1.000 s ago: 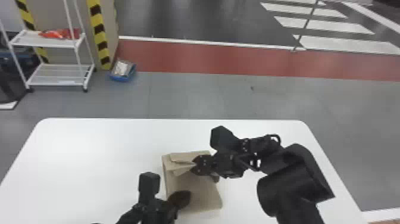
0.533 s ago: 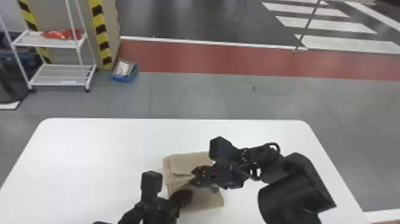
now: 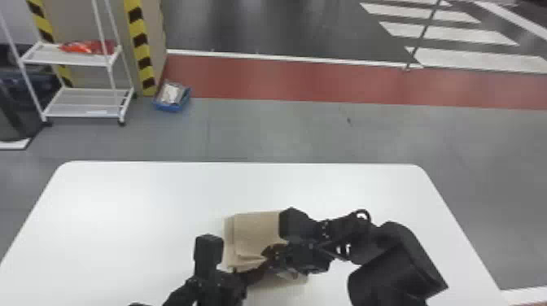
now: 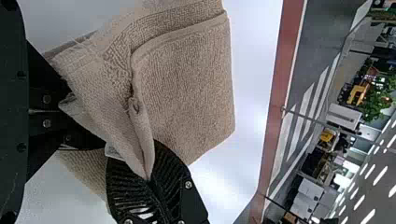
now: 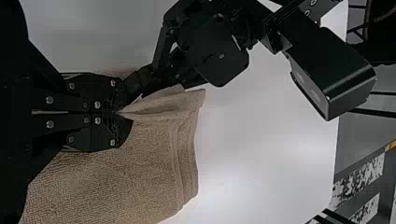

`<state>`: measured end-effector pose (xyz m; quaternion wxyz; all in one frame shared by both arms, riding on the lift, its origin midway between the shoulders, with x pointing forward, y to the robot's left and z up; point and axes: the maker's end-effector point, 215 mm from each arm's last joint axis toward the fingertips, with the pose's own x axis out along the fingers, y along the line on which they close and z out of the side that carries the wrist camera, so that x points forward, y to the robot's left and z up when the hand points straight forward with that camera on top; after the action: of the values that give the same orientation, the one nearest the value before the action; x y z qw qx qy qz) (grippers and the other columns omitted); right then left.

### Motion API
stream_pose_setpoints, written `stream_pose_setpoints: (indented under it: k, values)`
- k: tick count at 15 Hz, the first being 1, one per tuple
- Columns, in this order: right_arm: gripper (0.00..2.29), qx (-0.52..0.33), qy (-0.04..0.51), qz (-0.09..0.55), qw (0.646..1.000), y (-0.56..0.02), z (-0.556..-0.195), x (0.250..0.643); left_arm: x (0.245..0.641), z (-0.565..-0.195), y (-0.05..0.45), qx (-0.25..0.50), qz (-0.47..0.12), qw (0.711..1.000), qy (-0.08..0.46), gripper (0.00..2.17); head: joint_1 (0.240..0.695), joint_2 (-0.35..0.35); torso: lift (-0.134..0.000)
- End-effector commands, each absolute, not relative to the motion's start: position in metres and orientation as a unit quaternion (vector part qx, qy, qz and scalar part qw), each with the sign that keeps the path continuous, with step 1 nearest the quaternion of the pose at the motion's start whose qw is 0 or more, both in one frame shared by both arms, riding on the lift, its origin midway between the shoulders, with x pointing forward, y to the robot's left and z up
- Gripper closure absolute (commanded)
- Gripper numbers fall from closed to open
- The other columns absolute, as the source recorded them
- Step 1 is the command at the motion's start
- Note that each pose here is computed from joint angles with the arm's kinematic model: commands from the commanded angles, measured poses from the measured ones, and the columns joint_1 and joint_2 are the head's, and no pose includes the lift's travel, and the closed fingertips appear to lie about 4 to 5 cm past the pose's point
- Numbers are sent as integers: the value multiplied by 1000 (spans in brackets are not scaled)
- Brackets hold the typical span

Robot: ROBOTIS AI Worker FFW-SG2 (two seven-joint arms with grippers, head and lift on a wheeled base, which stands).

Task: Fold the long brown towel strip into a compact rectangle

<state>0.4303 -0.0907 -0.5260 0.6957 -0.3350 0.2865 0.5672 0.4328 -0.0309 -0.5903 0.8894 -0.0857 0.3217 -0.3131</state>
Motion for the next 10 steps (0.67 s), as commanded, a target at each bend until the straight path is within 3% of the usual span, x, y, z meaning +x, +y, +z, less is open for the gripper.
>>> stream_pose_setpoints:
  k: [1,10]
  values:
    - [1295,-338,288,562,698,-99,-525,434,432,-591,-30,-84,-313,890,322,1382,695,-157,0]
    - [1291,-339,292,576,685,-88,-549,427,433,-590,-32,-84,-314,889,322,1382,695,-166,0]
